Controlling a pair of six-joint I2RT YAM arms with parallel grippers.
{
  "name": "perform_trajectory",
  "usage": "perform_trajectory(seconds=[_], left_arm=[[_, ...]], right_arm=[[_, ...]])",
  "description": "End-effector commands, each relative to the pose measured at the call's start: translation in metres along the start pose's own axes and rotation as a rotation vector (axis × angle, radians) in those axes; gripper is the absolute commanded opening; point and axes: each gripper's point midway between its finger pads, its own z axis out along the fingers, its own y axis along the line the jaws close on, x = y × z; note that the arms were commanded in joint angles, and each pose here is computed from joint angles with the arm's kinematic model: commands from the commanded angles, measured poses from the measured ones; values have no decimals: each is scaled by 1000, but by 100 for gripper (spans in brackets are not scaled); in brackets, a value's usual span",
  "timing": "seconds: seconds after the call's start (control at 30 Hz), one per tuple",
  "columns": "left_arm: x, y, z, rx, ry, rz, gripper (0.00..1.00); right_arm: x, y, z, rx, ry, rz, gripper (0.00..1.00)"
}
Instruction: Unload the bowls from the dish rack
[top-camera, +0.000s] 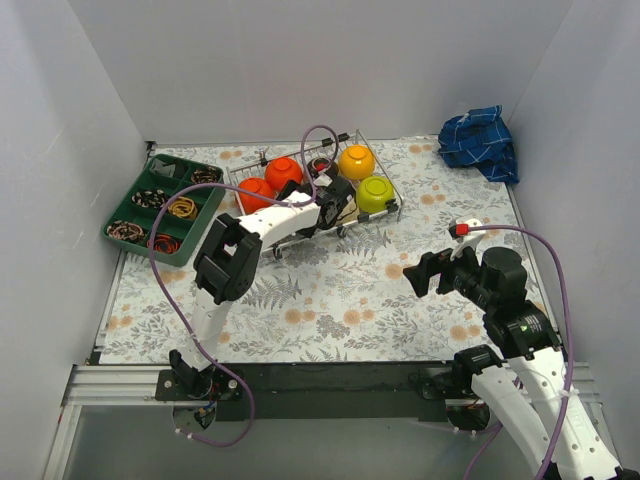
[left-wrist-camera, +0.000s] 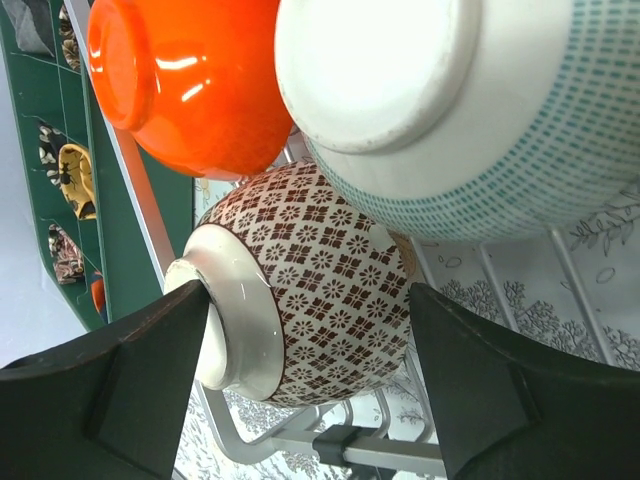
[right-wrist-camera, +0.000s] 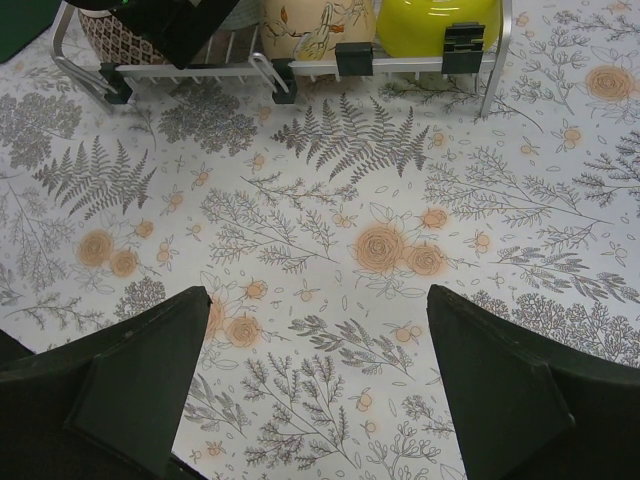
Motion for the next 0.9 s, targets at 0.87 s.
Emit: perform_trajectory(seconds=[0.87], left_arm=[[-49,12,-55,148,-161,-90,68]], right_arm=[[-16,13,9,-84,-31,-20,98]])
